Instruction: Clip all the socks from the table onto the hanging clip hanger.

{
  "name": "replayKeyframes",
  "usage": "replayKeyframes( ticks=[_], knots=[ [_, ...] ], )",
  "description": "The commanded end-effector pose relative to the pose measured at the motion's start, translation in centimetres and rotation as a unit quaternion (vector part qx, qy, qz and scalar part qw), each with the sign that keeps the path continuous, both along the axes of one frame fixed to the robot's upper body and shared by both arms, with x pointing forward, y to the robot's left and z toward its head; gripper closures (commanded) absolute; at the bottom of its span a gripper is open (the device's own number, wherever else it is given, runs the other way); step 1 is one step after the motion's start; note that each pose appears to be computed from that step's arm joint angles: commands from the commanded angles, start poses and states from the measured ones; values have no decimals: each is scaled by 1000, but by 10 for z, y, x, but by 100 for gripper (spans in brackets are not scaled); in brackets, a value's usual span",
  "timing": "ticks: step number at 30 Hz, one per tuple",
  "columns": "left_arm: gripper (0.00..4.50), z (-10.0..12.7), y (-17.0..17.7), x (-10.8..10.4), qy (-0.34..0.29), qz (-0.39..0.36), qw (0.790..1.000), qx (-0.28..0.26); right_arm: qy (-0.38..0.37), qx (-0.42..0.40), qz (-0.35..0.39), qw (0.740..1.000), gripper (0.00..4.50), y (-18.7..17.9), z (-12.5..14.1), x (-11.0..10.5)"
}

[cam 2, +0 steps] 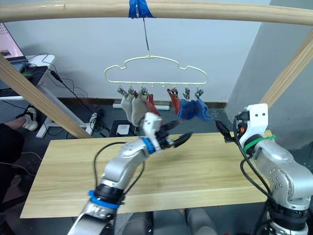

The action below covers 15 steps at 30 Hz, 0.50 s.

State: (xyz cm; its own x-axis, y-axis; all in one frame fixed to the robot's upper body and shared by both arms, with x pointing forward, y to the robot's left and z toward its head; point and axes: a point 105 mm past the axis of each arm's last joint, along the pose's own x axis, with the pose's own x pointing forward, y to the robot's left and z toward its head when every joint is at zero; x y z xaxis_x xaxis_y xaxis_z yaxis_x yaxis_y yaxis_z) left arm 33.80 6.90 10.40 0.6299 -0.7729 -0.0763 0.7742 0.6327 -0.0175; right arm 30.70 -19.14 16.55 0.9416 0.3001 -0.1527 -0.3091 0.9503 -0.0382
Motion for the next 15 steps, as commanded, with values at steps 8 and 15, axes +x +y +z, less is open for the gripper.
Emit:
replayKeyframes(
  ticks=[8,15],
  knots=[
    [1,-24,138,-38,57,147,983,90,-11,-49,16,999,0,-15,-39,-10],
    [1,-43,175,-55,67,232,959,151,10,-47,-16,999,0,-28,-59,-13]
  ],
)
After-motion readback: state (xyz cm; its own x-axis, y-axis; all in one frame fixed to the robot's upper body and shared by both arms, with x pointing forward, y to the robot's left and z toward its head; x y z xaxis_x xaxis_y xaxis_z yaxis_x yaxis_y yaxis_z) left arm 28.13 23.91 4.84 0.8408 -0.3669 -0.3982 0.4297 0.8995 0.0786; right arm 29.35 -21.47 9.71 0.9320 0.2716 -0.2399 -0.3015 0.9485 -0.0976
